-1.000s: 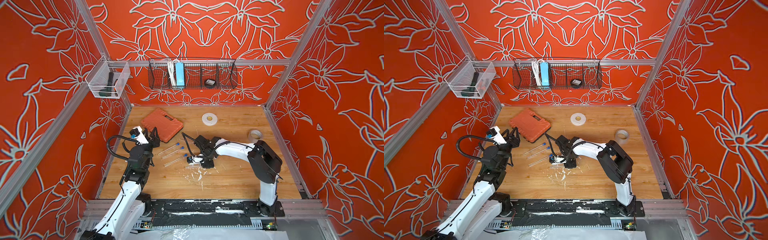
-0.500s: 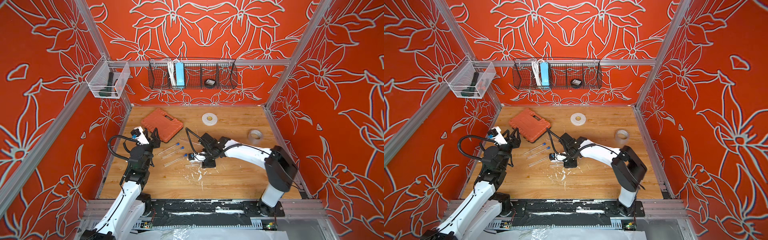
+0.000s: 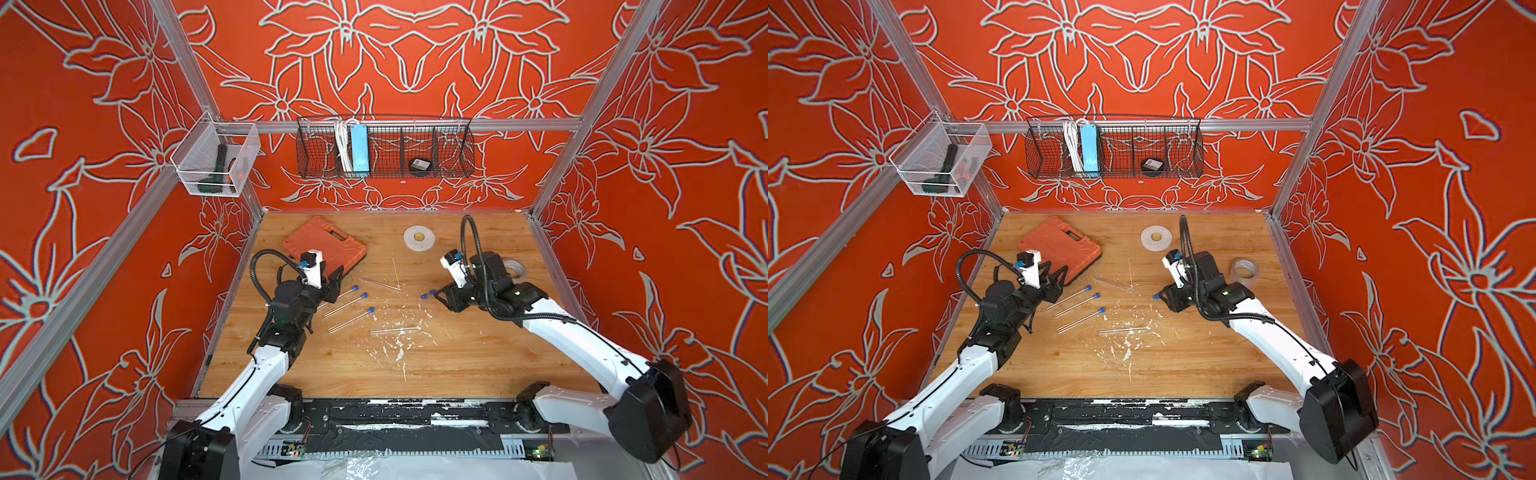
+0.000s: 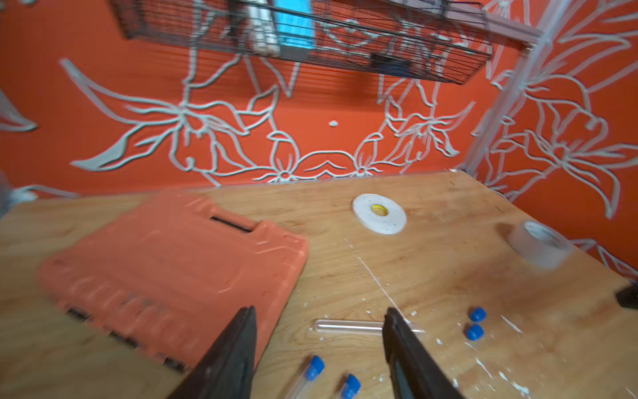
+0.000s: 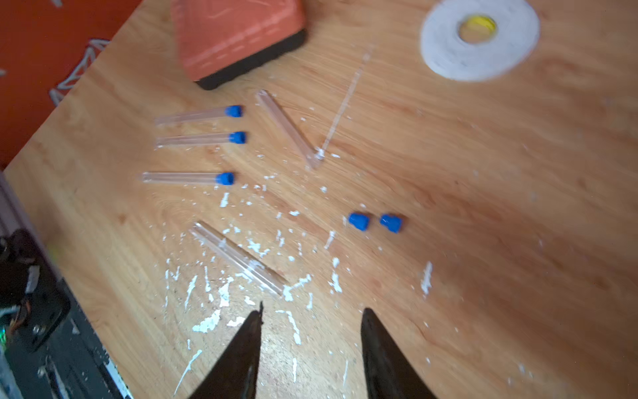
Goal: Insert stoppers into test tubes
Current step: Place the test tube at the center of the board, then pick up the test tube at the center of the board.
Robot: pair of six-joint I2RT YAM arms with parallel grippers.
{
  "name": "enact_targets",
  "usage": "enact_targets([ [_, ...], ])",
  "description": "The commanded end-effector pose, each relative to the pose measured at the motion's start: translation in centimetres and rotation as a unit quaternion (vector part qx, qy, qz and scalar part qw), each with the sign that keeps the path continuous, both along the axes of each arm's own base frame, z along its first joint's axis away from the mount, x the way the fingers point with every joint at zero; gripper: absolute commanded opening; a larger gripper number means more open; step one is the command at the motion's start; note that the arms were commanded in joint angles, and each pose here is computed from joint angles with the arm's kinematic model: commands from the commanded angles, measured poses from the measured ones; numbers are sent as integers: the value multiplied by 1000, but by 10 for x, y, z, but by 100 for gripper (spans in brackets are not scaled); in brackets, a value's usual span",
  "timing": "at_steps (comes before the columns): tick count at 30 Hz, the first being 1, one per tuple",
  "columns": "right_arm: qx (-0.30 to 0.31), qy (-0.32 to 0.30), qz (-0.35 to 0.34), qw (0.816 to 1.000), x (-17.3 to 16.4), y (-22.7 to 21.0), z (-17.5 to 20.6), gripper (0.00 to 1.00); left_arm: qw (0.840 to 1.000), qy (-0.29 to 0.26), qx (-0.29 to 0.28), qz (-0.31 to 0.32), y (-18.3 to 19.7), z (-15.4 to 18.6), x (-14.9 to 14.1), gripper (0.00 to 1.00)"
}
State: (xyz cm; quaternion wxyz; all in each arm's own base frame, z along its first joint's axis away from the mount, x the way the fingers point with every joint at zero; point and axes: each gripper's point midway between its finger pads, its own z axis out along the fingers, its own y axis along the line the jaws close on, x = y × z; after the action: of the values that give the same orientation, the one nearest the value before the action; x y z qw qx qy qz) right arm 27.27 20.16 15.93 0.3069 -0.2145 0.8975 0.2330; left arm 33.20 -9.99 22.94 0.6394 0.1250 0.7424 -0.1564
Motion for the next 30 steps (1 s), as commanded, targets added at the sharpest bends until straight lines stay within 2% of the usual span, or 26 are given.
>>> enact_targets([
  [1, 38, 41, -80, 995, -4, -18, -2, 48, 990, -10, 112, -86, -31, -6, -12, 55],
  [5, 42, 15, -139, 989, -2, -43, 2, 48, 967, 9, 184, -176, -57, -27, -39, 54],
  [7, 47, 2, -159, 986, -6, -52, 2, 49, 945, 31, 237, -223, -68, -50, -56, 52],
  [12, 67, 3, -167, 984, -22, -58, 1, 50, 897, 71, 329, -287, -85, -91, -82, 53],
  [14, 74, 2, -166, 983, -27, -58, 2, 50, 870, 93, 359, -326, -96, -111, -91, 55],
  [16, 80, -4, -164, 983, -31, -60, 5, 50, 835, 106, 392, -371, -108, -127, -104, 56],
  [19, 85, -9, -163, 983, -37, -62, 9, 50, 795, 119, 435, -405, -119, -145, -108, 57],
  [26, 81, -22, -176, 981, -47, -73, 14, 50, 748, 145, 484, -432, -137, -165, -99, 57],
  [30, 76, -31, -177, 981, -51, -77, 15, 50, 727, 175, 504, -431, -140, -177, -92, 51],
])
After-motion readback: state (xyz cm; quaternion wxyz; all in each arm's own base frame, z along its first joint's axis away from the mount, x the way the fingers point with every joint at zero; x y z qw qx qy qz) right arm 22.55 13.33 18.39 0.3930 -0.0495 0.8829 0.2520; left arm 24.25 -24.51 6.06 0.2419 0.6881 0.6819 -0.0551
